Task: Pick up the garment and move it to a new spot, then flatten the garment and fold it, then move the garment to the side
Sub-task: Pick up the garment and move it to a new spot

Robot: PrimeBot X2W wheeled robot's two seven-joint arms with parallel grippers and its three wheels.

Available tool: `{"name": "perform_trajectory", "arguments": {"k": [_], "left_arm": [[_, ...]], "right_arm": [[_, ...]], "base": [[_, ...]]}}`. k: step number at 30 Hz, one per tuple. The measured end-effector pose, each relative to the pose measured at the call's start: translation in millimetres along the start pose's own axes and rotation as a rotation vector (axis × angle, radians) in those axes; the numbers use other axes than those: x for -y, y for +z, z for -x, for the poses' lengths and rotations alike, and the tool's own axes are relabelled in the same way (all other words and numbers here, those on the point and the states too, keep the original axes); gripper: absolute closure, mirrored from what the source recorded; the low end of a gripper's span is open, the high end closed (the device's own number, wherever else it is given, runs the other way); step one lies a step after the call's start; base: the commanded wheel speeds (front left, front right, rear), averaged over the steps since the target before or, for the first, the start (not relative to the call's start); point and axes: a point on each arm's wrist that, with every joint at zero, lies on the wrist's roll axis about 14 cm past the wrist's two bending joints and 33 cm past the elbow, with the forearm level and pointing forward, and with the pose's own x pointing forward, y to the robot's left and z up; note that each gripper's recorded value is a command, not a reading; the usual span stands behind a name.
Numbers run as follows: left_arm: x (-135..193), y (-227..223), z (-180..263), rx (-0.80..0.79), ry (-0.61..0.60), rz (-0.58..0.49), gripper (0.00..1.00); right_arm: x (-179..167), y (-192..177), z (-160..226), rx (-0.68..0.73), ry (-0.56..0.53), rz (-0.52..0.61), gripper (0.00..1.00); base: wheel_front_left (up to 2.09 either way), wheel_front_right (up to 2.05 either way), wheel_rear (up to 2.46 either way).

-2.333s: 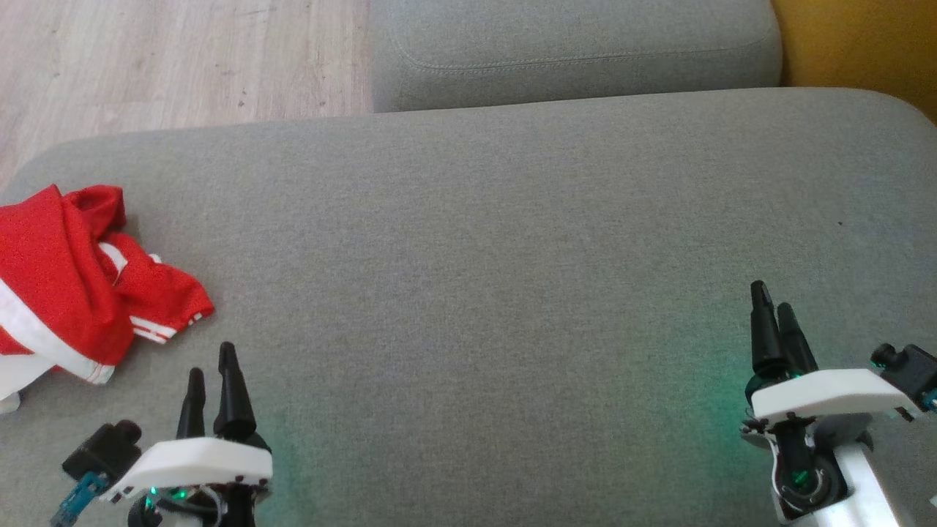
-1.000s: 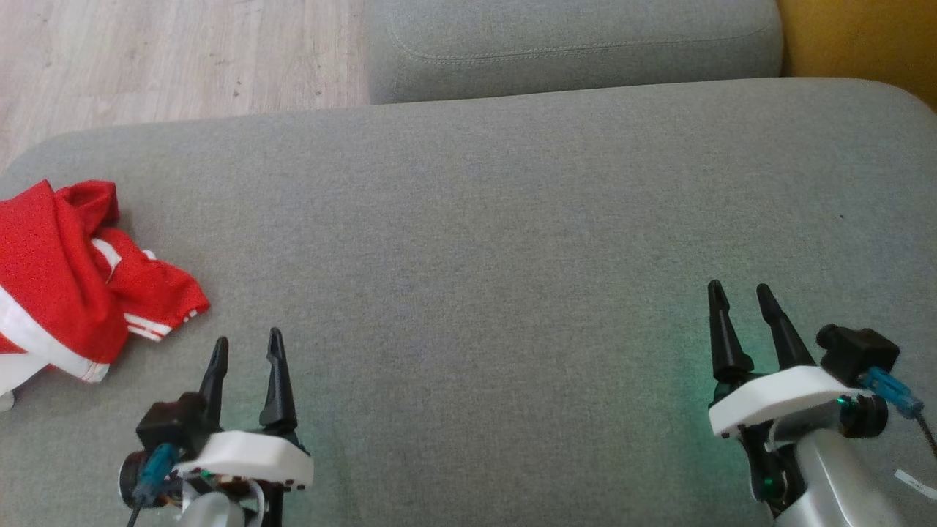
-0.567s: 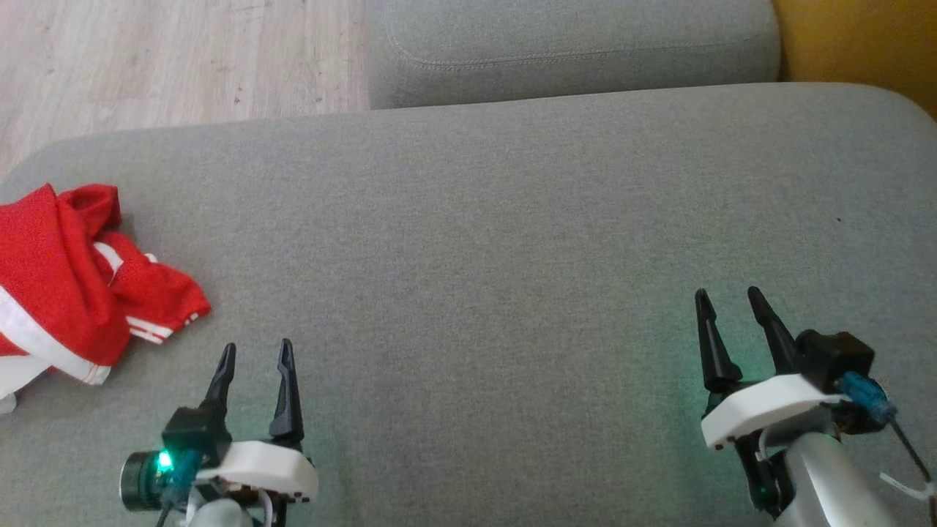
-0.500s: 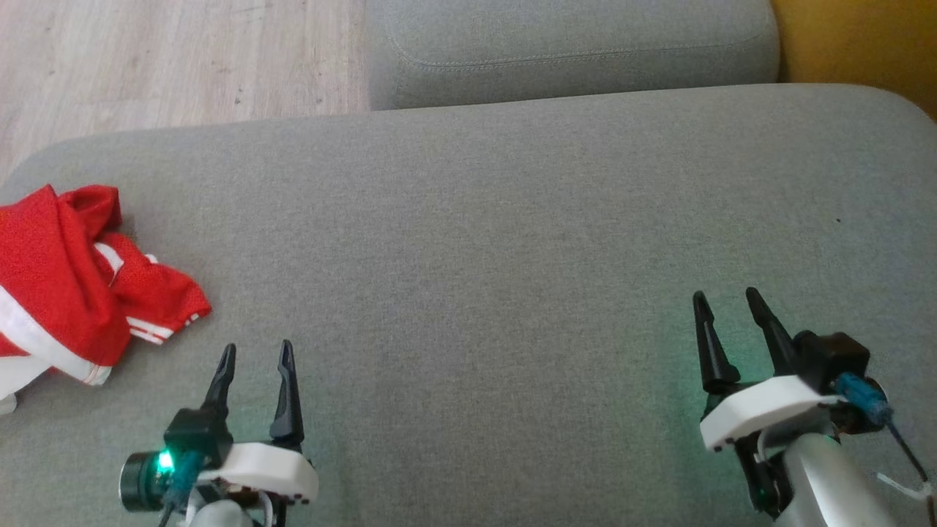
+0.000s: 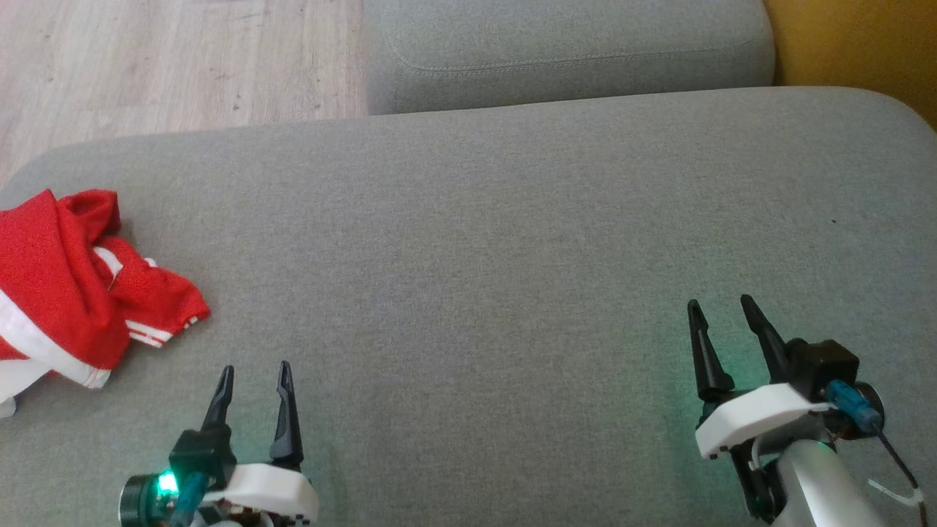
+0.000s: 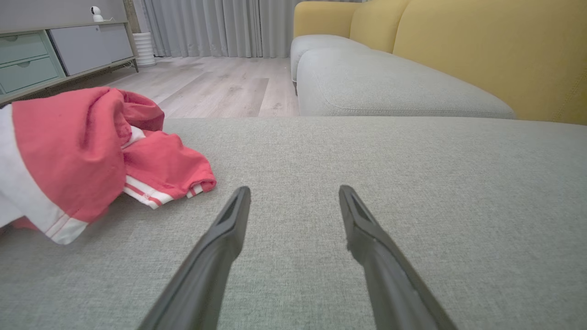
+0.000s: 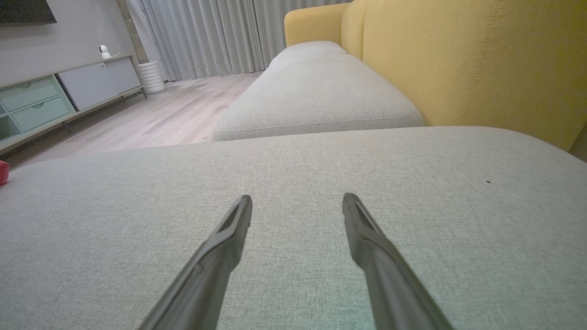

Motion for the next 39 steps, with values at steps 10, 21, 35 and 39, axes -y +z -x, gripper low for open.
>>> {"name": "perform_trajectory", "arguments": {"k": [10, 21, 35, 39], "left_arm": [[-4.6, -0.7, 2.0, 0.000, 0.016, 0.007, 0.00], [-48.1, -10.3, 28.7, -0.017, 0.174, 0.061, 0.00], [-115.4, -19.9, 84.7, -0.026, 0.468, 0.129, 0.00], [-127.8, -28.3, 101.5, -0.048, 0.542, 0.150, 0.00]], "right_arm": [[-7.5, -3.0, -5.3, -0.010, 0.023, 0.001, 0.00], [-81.1, -17.4, -37.3, -0.057, 0.257, 0.018, 0.00], [-183.4, -39.2, -64.4, -0.108, 0.573, 0.039, 0.00], [-202.2, -45.0, -67.0, -0.118, 0.633, 0.042, 0.00]], "base": [[0.00, 0.00, 0.00], [0.00, 0.00, 0.00], [0.00, 0.00, 0.00], [0.00, 0.00, 0.00]]}}
